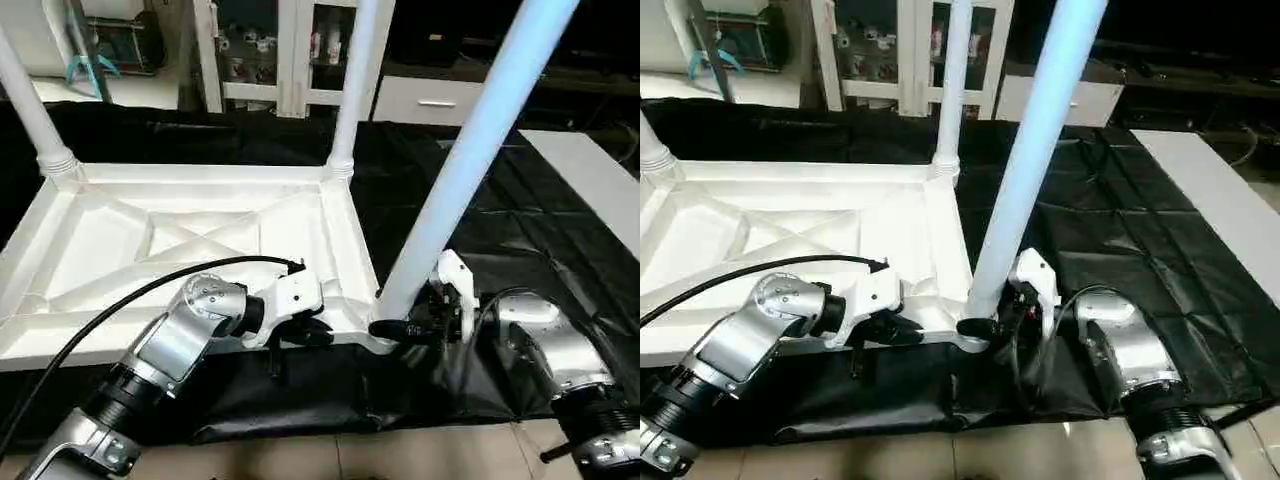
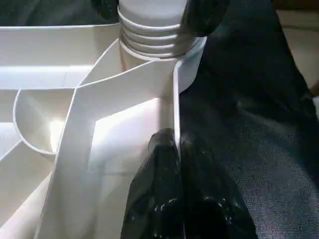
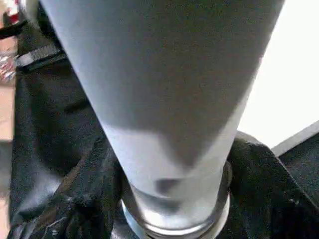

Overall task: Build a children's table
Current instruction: Rotate leg to tighten

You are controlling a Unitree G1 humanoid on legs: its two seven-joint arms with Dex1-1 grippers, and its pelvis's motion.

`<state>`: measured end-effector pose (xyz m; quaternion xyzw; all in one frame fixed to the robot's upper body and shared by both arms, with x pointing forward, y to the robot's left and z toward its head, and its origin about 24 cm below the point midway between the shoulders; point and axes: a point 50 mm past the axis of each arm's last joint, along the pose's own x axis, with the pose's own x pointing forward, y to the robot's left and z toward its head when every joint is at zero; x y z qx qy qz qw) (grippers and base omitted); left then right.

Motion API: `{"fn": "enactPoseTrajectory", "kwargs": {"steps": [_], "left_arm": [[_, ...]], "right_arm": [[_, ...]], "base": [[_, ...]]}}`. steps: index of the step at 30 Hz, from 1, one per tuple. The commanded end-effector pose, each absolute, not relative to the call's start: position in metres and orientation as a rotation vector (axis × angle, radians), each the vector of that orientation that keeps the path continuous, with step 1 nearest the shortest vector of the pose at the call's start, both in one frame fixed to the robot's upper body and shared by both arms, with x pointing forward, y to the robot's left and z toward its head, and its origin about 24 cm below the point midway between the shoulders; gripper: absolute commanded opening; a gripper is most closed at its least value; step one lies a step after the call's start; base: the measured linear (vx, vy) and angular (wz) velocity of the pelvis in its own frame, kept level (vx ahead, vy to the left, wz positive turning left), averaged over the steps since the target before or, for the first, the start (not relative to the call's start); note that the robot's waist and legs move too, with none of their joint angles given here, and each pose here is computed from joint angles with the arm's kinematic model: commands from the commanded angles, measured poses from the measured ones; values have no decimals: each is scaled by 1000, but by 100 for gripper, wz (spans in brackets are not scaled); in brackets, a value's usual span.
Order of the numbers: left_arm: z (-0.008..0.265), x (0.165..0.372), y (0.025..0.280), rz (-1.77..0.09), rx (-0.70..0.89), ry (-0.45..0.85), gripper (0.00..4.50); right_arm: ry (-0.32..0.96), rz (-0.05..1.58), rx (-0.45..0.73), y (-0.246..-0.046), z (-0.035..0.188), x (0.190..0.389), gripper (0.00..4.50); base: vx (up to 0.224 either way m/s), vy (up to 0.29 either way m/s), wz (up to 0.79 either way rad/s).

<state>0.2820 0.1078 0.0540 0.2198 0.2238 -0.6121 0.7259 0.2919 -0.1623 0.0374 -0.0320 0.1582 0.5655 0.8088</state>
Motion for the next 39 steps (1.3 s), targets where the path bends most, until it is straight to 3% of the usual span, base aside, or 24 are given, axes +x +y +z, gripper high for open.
{"fn": "enactPoseTrajectory", "kwargs": {"steps": [1,8,14,18,22,27,28,31,36,39], "left_arm": [[43,279,98,-1345,450,539,0],[47,307,78,-1037,329,529,0],[59,335,50,-729,317,441,0],[71,343,35,-667,303,362,0],[77,345,31,-683,309,320,0],[73,344,36,-701,322,318,0],[73,344,37,-706,324,318,0],[72,343,39,-728,330,303,0],[62,333,50,-867,373,341,0],[59,330,54,-893,381,356,0]], "right_arm": [[397,1025,-105,-172,29,302,264],[447,746,-7,-146,7,312,263],[404,345,121,-100,3,331,263],[323,297,77,-83,14,339,263],[262,313,125,-77,23,344,262],[177,398,163,-80,31,343,262],[162,411,178,-81,33,343,318],[132,394,207,-89,37,344,338],[12,385,179,-129,57,344,379],[3,401,162,-138,61,343,402]], "base": [[0,0,0],[0,0,0],[-9,8,-1],[-44,-25,11],[79,-39,-13],[0,0,0],[0,0,0],[0,0,0],[0,0,0],[0,0,0]]}}
